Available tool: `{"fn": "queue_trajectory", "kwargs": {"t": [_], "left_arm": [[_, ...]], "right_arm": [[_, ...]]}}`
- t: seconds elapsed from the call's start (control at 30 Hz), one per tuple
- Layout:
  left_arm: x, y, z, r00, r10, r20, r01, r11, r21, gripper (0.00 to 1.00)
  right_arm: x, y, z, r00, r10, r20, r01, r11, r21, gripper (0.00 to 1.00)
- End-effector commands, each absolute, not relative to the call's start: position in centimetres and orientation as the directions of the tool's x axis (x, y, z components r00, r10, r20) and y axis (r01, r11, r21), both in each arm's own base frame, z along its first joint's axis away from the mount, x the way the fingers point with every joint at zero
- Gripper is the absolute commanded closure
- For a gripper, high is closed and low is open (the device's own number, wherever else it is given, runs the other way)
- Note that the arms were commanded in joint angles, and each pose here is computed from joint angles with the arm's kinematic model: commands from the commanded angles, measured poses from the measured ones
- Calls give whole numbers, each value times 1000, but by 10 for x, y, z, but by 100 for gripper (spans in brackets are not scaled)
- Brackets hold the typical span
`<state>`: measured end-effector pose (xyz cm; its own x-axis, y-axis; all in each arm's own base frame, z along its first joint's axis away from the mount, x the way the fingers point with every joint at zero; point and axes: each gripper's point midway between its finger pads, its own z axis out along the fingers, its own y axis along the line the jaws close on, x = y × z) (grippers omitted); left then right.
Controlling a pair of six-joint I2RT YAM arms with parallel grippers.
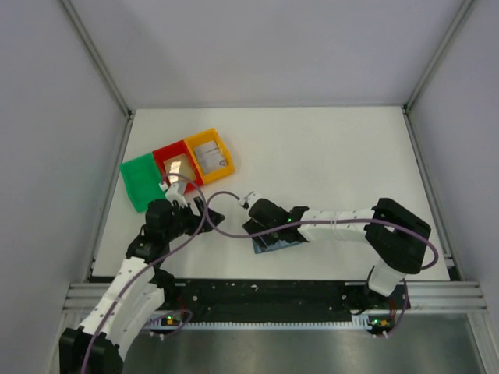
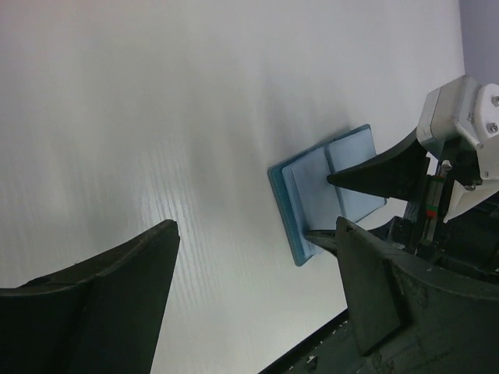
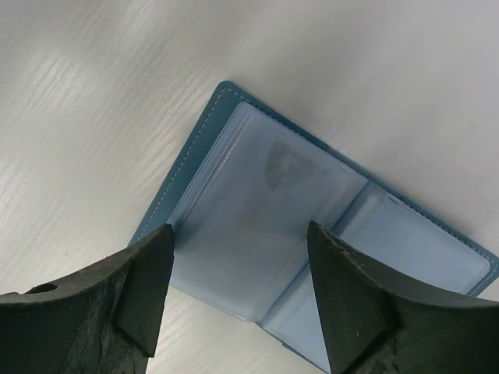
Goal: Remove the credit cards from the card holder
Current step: Remove the credit card from the card holder.
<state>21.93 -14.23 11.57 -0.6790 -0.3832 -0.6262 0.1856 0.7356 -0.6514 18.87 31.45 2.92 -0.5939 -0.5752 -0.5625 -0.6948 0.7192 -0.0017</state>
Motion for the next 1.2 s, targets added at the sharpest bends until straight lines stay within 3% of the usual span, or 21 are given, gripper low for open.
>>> {"fn": "queue_trajectory", "kwargs": {"t": [0.0, 0.1, 0.47, 0.7, 0.83, 1.0, 1.17], "left_arm": [[219, -148, 117, -677, -389, -625, 204, 717, -667, 15], [217, -155, 118, -689, -374, -621, 229, 701, -676, 16], [214, -179, 121, -740, -352, -572, 252, 644, -722, 16], [226, -174, 138, -696, -357, -623, 267, 677, -686, 16], [224, -181, 138, -724, -344, -598, 272, 654, -706, 16], [215, -212, 139, -764, -281, -581, 333, 600, -727, 16], [208, -243, 128, -807, -229, -544, 335, 582, -741, 25]], "right_arm": [[194, 319, 27, -596, -564, -571, -669, 742, -35, 35], [192, 311, 23, -606, -562, -563, -659, 751, -41, 43], [185, 341, 45, -621, -462, -633, -689, 707, 159, 87], [211, 369, 82, -674, -290, -680, -635, 697, 332, 88], [229, 355, 90, -706, -204, -678, -568, 735, 370, 74], [236, 334, 91, -719, -162, -676, -531, 757, 382, 70], [240, 319, 86, -733, -138, -666, -499, 775, 388, 72]]}}
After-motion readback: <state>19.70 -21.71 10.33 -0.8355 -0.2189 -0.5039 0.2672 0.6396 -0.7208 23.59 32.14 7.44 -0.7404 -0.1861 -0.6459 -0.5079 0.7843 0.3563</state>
